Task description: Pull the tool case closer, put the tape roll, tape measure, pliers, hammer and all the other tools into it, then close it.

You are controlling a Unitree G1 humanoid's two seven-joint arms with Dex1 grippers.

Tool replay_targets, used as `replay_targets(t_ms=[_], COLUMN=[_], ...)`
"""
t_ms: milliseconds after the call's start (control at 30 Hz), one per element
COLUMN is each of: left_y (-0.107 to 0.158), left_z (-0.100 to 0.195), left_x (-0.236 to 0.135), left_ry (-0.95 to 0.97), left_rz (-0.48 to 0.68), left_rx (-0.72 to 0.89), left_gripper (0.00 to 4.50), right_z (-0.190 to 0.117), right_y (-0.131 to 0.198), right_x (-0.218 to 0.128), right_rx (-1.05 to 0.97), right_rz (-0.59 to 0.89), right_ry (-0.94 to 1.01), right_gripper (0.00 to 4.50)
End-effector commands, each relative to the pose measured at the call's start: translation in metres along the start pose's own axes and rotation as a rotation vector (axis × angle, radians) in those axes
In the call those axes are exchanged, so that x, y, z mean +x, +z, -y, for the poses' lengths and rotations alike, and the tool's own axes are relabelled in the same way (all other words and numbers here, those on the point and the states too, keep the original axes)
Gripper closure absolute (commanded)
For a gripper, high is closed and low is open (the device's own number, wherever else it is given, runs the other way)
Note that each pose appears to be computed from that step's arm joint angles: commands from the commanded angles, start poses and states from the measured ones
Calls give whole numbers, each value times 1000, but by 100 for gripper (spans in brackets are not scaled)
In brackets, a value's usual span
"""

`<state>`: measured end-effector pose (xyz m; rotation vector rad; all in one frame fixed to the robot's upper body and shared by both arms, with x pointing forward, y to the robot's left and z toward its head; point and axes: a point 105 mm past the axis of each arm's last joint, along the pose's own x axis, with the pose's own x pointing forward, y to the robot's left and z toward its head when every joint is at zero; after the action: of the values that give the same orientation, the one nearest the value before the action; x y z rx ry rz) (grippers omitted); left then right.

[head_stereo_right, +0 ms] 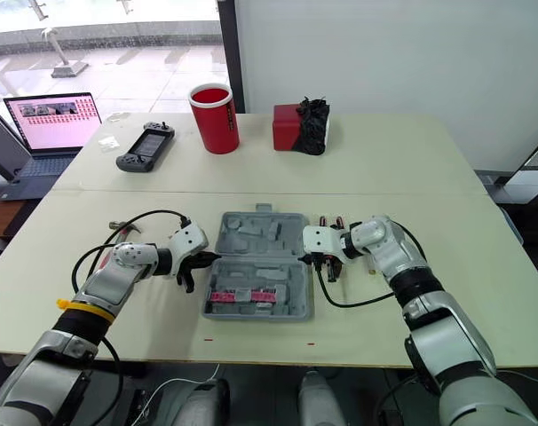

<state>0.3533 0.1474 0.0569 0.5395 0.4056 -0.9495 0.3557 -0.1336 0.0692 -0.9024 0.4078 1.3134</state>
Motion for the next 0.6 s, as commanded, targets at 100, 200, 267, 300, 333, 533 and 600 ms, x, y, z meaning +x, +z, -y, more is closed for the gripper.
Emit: replay_targets(t_ms=[100,200,267,300,333,533,600], left_y=[22,18,11,7,6,5,4], left_z=[23,37,45,51,56,64,67], left_x=[0,-1,2,3,4,1,-1], left_ry=[-55,-75,-79,-96,-108,-140,-162], left_rz=[66,60,50,34,31,21,18], left_rx=[30,5,-30,-26,-27,-43,-49], left_gripper=[450,450,450,450,450,450,450], right_z=[-8,-17,-21,-23,-25,-33,-35], right_y=[19,16,15,15,15,15,14], right_x=[-9,-10,-10,-10,-9,-9,-9], right_rx=[-27,-9,-2,2,8,33,41], right_rz=[53,43,35,34,35,38,33], right_ry=[19,42,48,53,57,66,70], right_gripper=[443,443,443,443,443,443,443])
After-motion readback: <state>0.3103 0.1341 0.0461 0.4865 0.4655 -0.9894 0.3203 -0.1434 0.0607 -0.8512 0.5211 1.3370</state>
